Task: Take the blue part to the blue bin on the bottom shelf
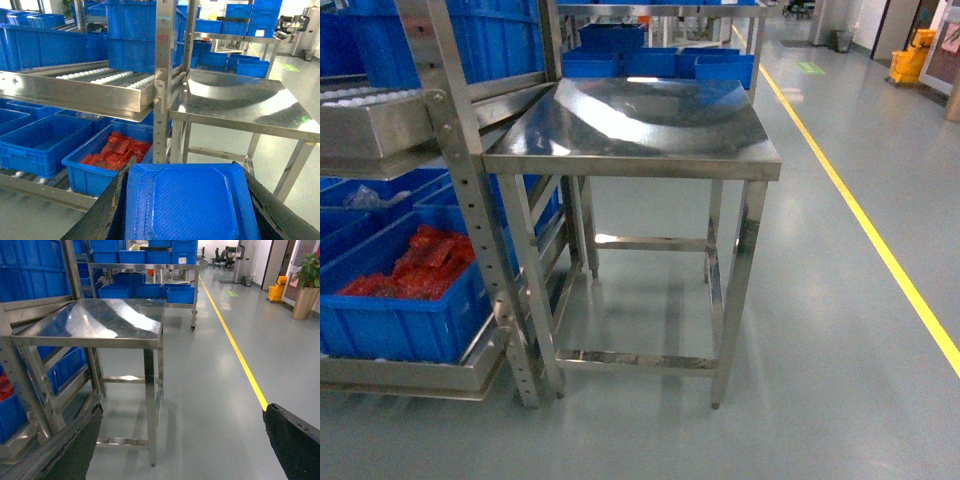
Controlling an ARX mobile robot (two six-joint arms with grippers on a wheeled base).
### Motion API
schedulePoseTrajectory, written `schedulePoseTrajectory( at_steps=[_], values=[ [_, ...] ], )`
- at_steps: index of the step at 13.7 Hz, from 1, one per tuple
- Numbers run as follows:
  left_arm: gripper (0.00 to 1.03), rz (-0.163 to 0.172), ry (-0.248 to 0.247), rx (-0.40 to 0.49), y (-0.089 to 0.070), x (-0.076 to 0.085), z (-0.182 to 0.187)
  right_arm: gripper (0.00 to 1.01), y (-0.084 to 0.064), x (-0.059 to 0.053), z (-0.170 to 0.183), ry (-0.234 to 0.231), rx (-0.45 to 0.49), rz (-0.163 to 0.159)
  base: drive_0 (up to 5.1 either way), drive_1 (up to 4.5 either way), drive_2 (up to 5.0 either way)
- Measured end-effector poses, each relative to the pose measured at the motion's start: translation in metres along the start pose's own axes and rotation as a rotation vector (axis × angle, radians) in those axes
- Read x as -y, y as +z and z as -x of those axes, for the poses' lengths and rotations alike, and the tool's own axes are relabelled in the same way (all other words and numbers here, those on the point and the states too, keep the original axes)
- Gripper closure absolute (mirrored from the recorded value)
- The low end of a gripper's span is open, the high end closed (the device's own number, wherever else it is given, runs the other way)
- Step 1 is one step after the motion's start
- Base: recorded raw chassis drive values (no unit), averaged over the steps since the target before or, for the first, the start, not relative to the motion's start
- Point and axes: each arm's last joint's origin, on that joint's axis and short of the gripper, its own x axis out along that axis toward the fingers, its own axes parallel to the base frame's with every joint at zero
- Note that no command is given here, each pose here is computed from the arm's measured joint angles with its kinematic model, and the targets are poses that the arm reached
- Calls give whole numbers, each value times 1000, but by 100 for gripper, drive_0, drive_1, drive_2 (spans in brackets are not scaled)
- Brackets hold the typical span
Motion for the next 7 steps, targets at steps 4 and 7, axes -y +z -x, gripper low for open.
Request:
schedulePoseTrajectory(
  at_steps=[4, 7],
  values=[
    [59, 0, -1, 0, 0, 0, 0, 3, 0, 0, 0, 0, 4, 0, -4, 400, -409],
    [59, 1, 0, 1, 0, 0, 0, 3, 0, 0, 0, 0, 1, 0, -2, 404, -408]
  ],
)
